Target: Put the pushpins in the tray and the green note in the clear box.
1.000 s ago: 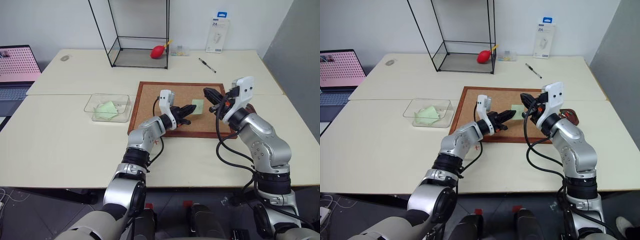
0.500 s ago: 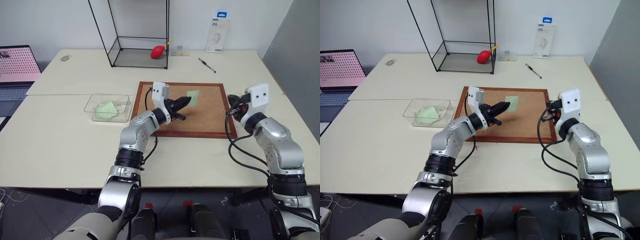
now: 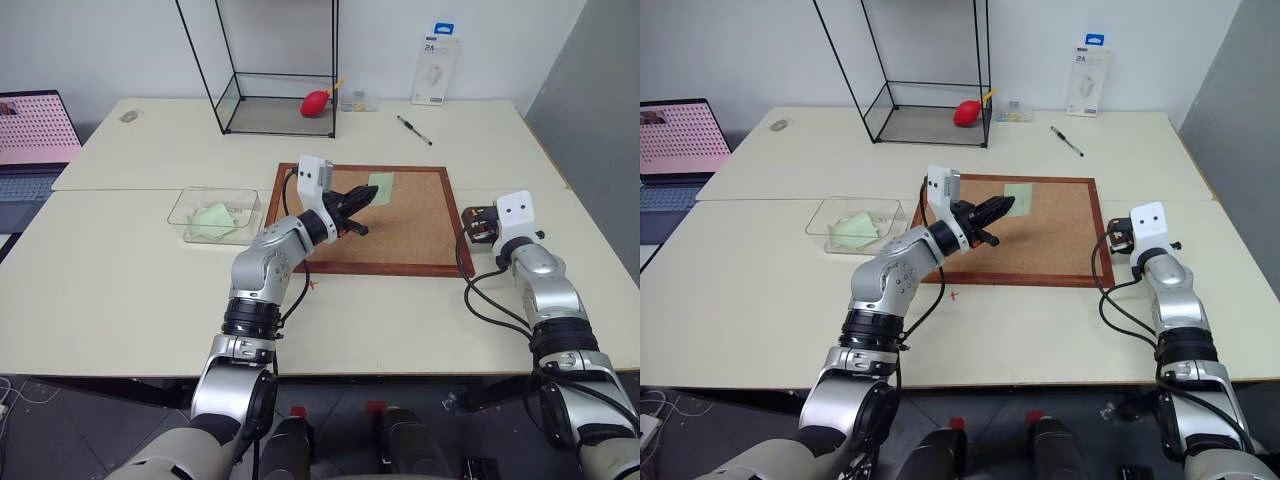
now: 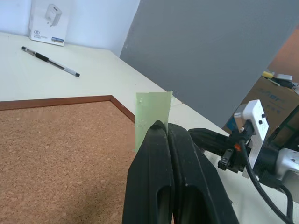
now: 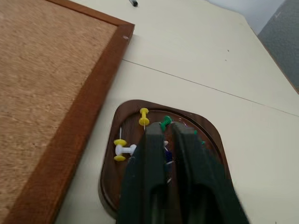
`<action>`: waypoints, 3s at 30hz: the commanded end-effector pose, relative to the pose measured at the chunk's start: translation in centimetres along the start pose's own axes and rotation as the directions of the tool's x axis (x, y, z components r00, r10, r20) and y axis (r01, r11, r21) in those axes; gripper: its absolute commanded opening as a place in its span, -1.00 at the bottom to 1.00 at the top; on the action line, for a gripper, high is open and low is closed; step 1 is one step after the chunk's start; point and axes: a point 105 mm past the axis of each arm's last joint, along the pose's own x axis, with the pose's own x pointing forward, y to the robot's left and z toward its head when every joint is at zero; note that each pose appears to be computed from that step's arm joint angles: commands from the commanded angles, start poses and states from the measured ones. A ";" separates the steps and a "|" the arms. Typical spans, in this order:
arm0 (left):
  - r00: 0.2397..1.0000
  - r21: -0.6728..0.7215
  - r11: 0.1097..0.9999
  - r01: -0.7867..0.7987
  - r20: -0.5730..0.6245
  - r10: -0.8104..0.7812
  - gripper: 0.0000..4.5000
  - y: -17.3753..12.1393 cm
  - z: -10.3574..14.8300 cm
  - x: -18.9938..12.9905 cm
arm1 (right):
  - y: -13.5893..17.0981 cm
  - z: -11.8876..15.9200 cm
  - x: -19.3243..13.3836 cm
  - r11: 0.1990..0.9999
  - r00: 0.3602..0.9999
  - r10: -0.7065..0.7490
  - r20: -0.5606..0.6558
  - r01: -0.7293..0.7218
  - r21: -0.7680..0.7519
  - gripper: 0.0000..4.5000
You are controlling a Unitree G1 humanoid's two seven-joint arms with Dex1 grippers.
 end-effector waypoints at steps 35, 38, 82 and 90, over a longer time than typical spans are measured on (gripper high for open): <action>0.792 0.512 0.651 -0.561 0.103 0.602 -1.00 10.4 9.2 -14.6 | 15.3 16.2 -11.0 0.533 0.396 0.797 0.456 -0.816 -0.223 0.99; 0.733 0.520 0.594 -0.614 0.098 0.673 -1.00 12.2 8.9 -16.6 | 17.1 16.4 -11.2 0.472 0.344 0.841 0.418 -0.844 -0.255 0.99; 0.926 0.554 0.766 -0.327 0.025 0.378 0.34 4.9 4.4 -11.1 | 12.0 11.5 -7.3 0.826 0.737 0.510 0.444 -0.564 -0.013 1.00; 0.953 0.511 0.825 -0.242 -0.034 0.301 0.34 4.6 1.9 -10.0 | 10.1 9.4 -6.3 0.894 0.825 0.402 0.397 -0.448 0.027 1.00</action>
